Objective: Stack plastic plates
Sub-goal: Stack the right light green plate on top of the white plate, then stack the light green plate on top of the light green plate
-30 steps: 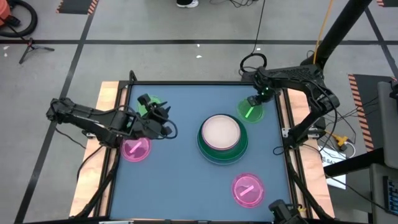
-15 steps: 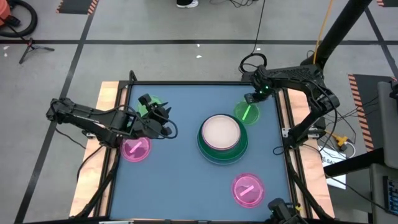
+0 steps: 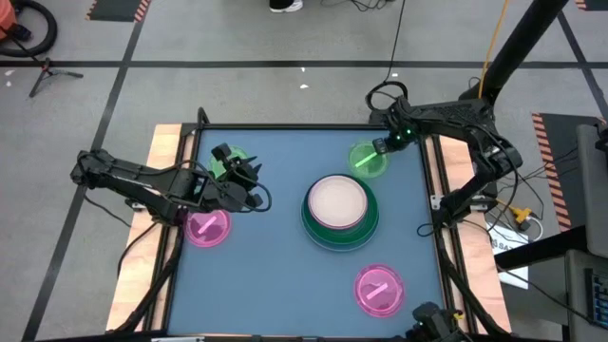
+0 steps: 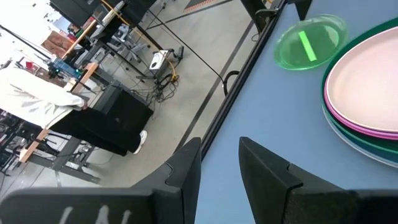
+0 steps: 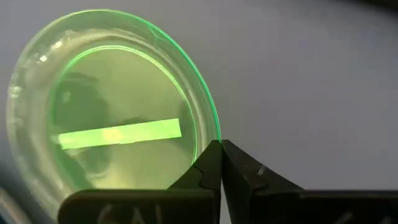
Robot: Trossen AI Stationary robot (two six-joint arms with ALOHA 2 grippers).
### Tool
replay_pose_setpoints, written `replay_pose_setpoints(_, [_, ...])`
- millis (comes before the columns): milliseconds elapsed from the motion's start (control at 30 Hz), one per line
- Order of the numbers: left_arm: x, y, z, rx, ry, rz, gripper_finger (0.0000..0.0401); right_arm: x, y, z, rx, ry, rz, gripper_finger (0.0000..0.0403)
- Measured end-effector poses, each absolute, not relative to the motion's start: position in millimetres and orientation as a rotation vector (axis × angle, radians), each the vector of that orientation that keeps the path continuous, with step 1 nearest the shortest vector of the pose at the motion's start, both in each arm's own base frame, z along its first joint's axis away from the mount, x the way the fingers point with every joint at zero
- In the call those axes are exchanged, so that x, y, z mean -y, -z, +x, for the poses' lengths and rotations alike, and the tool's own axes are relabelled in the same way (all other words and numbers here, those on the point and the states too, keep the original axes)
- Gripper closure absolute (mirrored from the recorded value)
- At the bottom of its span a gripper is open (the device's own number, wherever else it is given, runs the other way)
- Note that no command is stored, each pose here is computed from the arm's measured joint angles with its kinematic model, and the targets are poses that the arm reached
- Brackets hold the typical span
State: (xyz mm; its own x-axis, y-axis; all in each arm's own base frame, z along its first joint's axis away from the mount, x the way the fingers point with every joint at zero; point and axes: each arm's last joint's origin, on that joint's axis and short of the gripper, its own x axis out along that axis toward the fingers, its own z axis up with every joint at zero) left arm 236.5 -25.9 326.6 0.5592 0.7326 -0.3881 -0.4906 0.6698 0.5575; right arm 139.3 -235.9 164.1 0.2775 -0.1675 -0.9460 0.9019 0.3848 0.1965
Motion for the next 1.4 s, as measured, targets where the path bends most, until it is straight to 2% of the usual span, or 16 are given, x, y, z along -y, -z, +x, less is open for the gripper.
replay_pose_setpoints(167, [25.9, -326.6, 236.5, -0.644, -0.746, 0.414, 0.0285, 231.0, -193.0, 138.6, -0.891, 0.867, 0.821, 0.0402])
replay_pose_setpoints(367, [25.9, -326.6, 236.5, -0.645, -0.745, 0.415, 0.0285, 212.9, -230.7, 143.0, -0.701, 0.752, 0.786, 0.0402])
replay_pose_setpoints(533, [25.9, -326.6, 236.5, -0.645, -0.745, 0.416, 0.0285, 194.2, -248.6, 151.1, -0.650, 0.701, 0.742, 0.0402])
replay_pose_setpoints(767, [25.9, -326.6, 236.5, -0.645, -0.745, 0.415, 0.0285, 171.5, -253.3, 172.5, -0.649, 0.504, 0.752, 0.0403])
replay_pose_setpoints(967, [25.8, -326.6, 236.5, -0.645, -0.746, 0.415, 0.0285, 143.8, -250.1, 191.9, -0.730, 0.307, 0.759, 0.0403])
replay_pose_setpoints(1133, [25.9, -326.6, 236.5, -0.645, -0.745, 0.415, 0.0285, 122.0, -247.9, 204.9, -0.798, 0.289, 0.705, 0.0396])
replay_pose_setpoints(1400, [25.9, -326.6, 236.5, -0.644, -0.746, 0.413, 0.0285, 103.4, -247.2, 215.9, -0.829, 0.346, 0.652, 0.0341])
